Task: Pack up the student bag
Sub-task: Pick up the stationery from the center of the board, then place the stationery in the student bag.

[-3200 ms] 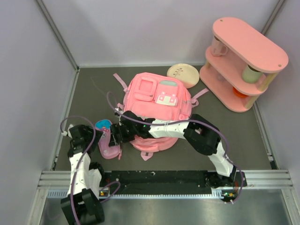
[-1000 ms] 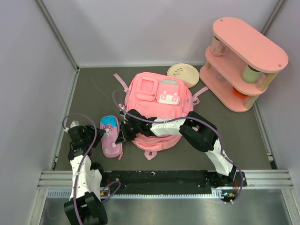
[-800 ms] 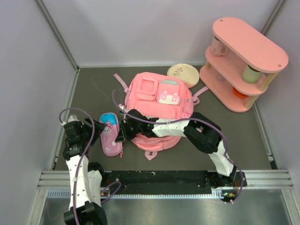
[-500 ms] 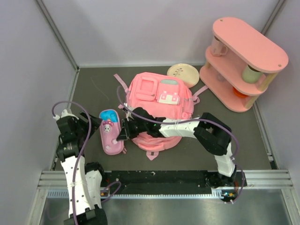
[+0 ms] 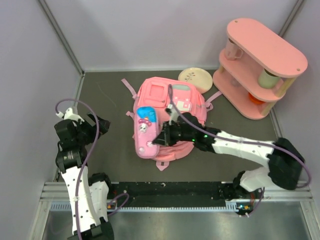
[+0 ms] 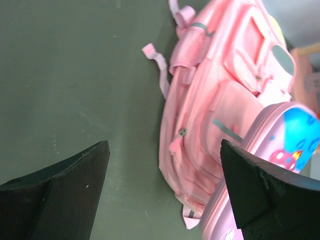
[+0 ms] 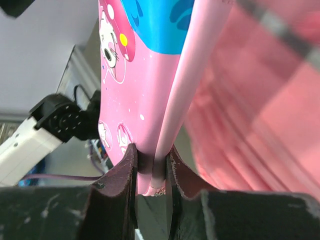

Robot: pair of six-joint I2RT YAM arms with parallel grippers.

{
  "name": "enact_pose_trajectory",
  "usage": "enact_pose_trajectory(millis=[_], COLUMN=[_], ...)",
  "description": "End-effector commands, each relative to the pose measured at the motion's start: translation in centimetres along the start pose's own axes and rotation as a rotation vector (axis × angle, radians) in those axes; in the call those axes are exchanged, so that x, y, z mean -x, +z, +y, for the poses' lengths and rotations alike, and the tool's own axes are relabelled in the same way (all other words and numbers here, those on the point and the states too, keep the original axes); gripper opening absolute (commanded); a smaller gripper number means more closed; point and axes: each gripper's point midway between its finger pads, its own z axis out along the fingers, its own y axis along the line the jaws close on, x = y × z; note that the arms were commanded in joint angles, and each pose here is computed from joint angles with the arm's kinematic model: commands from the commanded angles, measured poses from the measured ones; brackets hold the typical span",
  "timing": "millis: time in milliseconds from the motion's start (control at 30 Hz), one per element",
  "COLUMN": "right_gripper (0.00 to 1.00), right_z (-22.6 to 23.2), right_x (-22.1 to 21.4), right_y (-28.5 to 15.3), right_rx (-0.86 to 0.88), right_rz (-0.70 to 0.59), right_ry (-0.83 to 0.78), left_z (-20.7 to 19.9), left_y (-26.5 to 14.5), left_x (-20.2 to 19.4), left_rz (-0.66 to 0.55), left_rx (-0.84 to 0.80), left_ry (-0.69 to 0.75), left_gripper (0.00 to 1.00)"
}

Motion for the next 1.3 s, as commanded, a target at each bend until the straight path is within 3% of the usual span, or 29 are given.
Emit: enact_pose_trajectory(millis=[0, 133, 233, 400, 533, 767, 967, 1267], right_gripper=[0.0, 0.0, 0.0, 0.0, 0.0, 0.0, 0.0, 0.0], right_z=[-3.3, -8.7, -11.6, -14.8, -15.4, -15.3, -16.4, -16.4], right_x=[5.0, 6.0, 6.6, 7.2, 7.2, 6.9, 6.4, 6.6], right_y=[-6.7, -12.6, -16.5, -21.1, -23.8, -25.5, -26.0, -26.4], right_rx=[-0.182, -0.411, -0.539, -0.685, -0.723, -0.739, -0.774, -0.767], right_rz=[-0.243, -0.365, -0.438, -0.513, -0.563, -0.593, -0.599, -0.606], right_ry=[0.009, 0.118, 0.159, 0.215, 0.235, 0.245, 0.271, 0.272], left_z=[-3.8, -4.9, -8.2, -12.1, -14.5, -16.0, -20.3, -20.8], left_y=[-0.2, 1.1, 2.0, 4.1, 6.3, 8.2, 7.7, 8.6], left_x=[0.9, -0.6, -3.8, -6.9, -11.0, -14.5, -16.5, -21.3], left_rz=[-0.005, 0.061, 0.133, 0.212, 0.291, 0.366, 0.307, 0.403], left_rx=[-0.205, -0.25, -0.299, -0.338, -0.315, -0.353, -0.501, -0.531], left_ry=[0.109, 0.193, 0.351, 0.549, 0.811, 1.113, 1.193, 1.341], left_gripper=[0.96, 0.94, 0.94, 0.93, 0.93, 0.91, 0.92, 0.89])
